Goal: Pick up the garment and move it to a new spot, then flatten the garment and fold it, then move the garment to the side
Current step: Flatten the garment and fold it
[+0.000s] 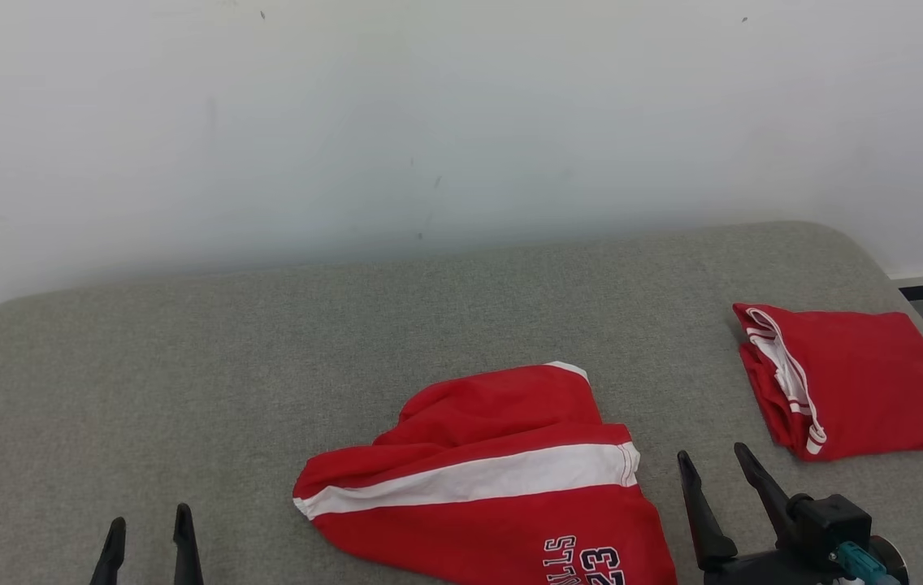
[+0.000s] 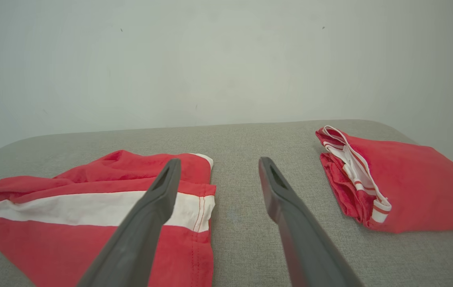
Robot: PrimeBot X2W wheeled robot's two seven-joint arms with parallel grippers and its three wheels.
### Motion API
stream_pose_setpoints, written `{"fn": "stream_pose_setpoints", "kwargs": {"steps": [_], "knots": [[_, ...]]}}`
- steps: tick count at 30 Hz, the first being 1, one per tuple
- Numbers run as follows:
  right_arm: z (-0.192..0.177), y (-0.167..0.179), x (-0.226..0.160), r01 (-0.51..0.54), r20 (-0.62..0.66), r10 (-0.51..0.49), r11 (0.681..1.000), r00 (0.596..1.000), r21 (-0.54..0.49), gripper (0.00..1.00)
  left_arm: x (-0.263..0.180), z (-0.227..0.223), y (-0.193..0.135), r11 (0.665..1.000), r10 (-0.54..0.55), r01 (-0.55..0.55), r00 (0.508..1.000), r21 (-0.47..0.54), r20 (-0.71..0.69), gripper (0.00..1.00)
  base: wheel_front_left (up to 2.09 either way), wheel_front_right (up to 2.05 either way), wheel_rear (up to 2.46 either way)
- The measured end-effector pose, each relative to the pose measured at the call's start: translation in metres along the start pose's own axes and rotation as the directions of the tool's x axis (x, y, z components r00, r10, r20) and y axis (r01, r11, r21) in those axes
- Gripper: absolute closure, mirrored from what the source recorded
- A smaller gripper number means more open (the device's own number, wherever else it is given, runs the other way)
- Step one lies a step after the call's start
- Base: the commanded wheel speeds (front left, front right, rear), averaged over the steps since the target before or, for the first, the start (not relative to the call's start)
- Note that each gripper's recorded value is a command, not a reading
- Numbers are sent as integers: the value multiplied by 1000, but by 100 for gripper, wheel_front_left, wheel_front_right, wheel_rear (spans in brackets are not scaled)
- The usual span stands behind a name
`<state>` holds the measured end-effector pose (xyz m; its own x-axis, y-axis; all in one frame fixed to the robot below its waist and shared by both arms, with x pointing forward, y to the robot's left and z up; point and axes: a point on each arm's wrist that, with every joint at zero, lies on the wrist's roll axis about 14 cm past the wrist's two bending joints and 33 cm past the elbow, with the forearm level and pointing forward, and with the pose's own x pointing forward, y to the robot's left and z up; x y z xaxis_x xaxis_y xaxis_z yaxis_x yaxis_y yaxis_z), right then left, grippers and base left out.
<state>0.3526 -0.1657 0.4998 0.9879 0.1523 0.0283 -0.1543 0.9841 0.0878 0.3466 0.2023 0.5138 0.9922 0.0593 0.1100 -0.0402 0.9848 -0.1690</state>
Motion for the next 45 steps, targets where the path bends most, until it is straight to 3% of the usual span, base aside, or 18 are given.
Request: {"fn": "stream_pose_setpoints", "kwargs": {"steps": [12,17,22,27,41,45], "knots": [[-6,4,3,-10,-29,10,1000,1000,9,0,-1,-14,-4,1000,-11,11,999,-5,-44,0,0,0,0],[-25,12,17,-44,-173,47,999,984,18,0,2,-51,-23,998,-66,62,985,-33,-159,0,0,0,0],[-56,12,23,-47,-338,58,998,939,42,0,7,-79,-45,992,-125,114,959,-56,-253,0,0,0,0],[-73,11,31,-33,-417,62,997,907,75,0,14,-97,-65,984,-178,162,934,-76,-311,0,0,0,0],[-83,36,59,-46,-454,135,978,881,203,0,35,-108,-92,969,-244,216,905,-119,-347,0,0,0,0],[-84,39,59,-52,-454,148,975,878,217,0,35,-115,-87,977,-211,187,904,-100,-373,0,0,0,0]]}}
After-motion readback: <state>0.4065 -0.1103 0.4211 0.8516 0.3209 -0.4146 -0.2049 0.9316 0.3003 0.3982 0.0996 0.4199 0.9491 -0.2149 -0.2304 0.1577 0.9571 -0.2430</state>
